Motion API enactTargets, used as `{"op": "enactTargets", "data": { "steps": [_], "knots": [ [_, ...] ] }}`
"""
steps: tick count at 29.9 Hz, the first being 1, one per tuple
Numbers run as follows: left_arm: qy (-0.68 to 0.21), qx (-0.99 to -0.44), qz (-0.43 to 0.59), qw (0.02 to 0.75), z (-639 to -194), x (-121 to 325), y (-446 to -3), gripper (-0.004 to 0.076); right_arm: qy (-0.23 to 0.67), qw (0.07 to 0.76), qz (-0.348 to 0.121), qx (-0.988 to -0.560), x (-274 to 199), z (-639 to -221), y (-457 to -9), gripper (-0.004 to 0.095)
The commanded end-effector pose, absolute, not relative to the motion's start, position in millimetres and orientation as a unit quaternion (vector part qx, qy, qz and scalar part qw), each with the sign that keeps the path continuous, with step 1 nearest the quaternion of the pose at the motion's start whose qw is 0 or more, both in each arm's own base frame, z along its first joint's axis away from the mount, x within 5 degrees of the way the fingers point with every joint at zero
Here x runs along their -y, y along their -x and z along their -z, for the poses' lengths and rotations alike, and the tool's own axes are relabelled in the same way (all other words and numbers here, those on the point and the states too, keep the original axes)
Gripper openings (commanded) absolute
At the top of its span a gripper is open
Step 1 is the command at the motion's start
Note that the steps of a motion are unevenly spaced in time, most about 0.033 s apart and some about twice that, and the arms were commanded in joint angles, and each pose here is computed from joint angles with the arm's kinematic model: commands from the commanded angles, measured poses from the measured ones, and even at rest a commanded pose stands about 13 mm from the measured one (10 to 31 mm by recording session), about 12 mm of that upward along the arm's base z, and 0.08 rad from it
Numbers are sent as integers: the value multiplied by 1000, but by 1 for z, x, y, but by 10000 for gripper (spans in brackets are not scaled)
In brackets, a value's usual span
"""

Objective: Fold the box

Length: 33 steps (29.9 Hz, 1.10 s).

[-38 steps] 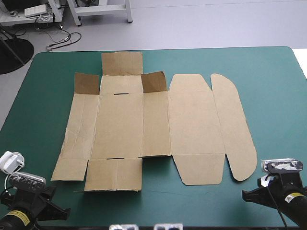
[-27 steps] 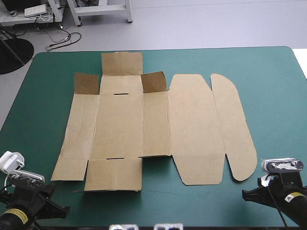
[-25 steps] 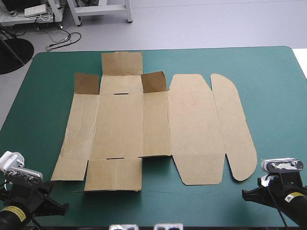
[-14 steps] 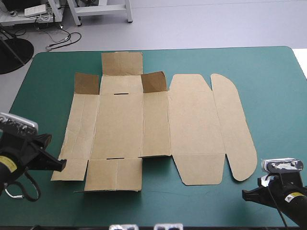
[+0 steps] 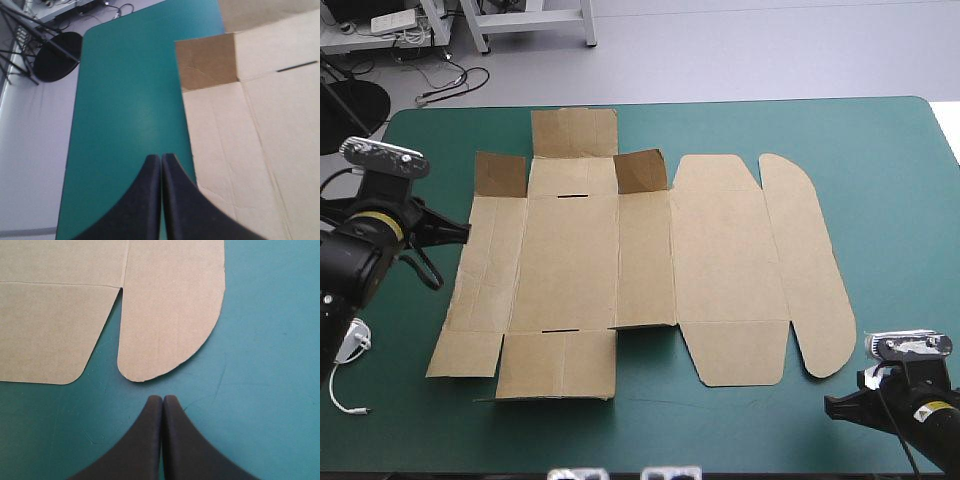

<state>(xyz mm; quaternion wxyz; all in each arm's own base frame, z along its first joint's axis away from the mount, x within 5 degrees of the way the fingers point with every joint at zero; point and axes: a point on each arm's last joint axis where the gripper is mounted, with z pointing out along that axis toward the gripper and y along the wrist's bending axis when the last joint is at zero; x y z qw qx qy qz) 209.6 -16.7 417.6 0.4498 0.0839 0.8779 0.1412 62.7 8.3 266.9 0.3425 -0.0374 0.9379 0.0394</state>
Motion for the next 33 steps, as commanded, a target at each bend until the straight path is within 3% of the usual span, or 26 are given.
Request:
{"op": "enactTargets", "data": {
  "steps": [1, 6, 13, 21, 33],
  "knots": [
    [-35, -866, -147, 478, -437, -6, -222, 15, 34, 377, -38, -925, -8, -278, -67, -20],
    [53, -900, -95, 422, -415, -58, -240, 15, 32, 377, -38, -925, -8, -278, -67, -20],
    [177, -916, 124, 338, -369, -121, -252, 15, 31, 377, -37, -925, -8, -278, -67, -20],
    [152, -937, 226, 218, -320, -137, -263, 15, 31, 377, -37, -925, -8, -278, -67, -20],
    [148, -943, 236, 183, -298, -138, -274, 17, 31, 377, -37, -925, -8, -278, -67, -20]
  ]
}}
